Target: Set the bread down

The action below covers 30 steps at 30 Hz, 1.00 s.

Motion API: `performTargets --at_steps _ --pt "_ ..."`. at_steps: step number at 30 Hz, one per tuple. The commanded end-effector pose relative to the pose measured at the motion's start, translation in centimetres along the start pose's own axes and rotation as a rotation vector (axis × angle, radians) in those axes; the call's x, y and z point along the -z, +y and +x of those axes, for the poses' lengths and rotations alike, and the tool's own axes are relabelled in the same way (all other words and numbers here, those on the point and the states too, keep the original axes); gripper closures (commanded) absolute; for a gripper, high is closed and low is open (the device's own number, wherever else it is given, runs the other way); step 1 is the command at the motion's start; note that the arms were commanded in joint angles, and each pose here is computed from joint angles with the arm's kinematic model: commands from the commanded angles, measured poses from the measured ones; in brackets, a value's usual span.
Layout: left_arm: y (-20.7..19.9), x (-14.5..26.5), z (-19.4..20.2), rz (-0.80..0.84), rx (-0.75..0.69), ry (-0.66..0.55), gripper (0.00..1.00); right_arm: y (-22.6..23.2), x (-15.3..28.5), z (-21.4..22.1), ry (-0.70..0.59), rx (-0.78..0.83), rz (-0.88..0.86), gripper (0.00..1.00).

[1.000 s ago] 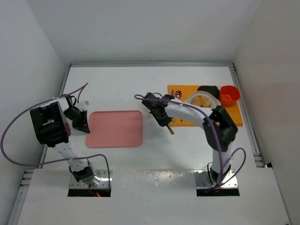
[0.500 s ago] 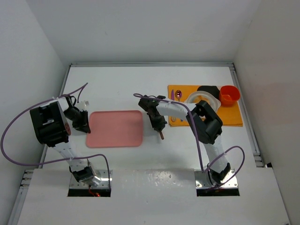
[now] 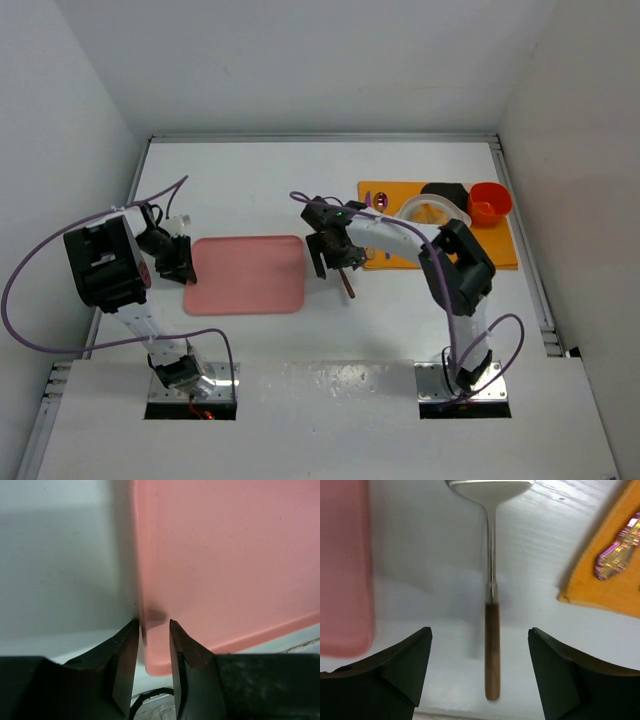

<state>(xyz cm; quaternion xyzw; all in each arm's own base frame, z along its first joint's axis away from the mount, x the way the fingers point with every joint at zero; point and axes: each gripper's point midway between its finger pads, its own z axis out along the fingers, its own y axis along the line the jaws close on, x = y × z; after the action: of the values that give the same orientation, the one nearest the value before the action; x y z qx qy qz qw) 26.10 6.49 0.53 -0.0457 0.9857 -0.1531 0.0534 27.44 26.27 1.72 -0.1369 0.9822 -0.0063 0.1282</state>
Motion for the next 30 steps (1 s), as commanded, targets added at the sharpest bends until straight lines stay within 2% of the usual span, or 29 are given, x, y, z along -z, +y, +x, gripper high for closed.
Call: performTargets --at_steps 1,3,4,5,7,10,11,13,14,16,21,30 --pt "1.3 -0.7 -0.7 -0.029 -0.034 -0.009 0.63 -0.9 5.7 -1.0 -0.164 0.054 -0.094 0.15" --pt "1.4 -0.6 -1.0 -0.032 -0.037 -0.017 0.63 -1.2 6.4 -0.3 -0.195 0.093 -0.136 0.0" --pt "1.4 -0.6 -1.0 -0.032 -0.037 -0.017 0.63 -1.6 7.5 0.0 -0.226 0.095 -0.163 0.0" --pt "1.4 -0.6 -1.0 -0.032 -0.037 -0.017 0.63 -2.3 6.9 2.8 -0.176 0.112 -0.213 0.0" --pt "1.4 -0.5 -0.8 -0.03 -0.044 -0.009 0.63 -3.2 7.7 4.5 -0.181 0.123 -0.231 0.0" --pt "1.4 -0.4 -1.1 -0.032 -0.046 -0.017 0.63 -6.0 5.2 11.4 -0.091 0.088 -0.186 0.0" --pt "1.4 -0.4 -1.1 -0.032 -0.046 -0.017 0.63 -6.0 5.8 11.7 -0.136 0.064 -0.203 0.0" --pt "1.5 -0.2 -1.5 -0.035 -0.049 -0.025 0.63 -7.0 3.4 15.9 -0.066 0.046 -0.175 0.0" --pt "1.5 -0.2 -1.5 -0.035 -0.049 -0.025 0.63 -6.7 3.7 15.8 -0.114 0.04 -0.19 0.0" --pt "1.4 -0.2 -1.2 -0.033 -0.046 -0.017 0.63 -6.9 2.2 18.3 -0.101 0.069 -0.174 0.0" --pt "1.3 0.4 -1.5 -0.039 -0.053 -0.036 0.63 -6.8 1.8 18.8 -0.183 0.131 -0.107 0.0" --pt "1.0 0.3 -0.8 -0.036 -0.041 -0.028 0.63 -6.0 2.3 19.0 -0.184 0.263 -0.033 0.0"
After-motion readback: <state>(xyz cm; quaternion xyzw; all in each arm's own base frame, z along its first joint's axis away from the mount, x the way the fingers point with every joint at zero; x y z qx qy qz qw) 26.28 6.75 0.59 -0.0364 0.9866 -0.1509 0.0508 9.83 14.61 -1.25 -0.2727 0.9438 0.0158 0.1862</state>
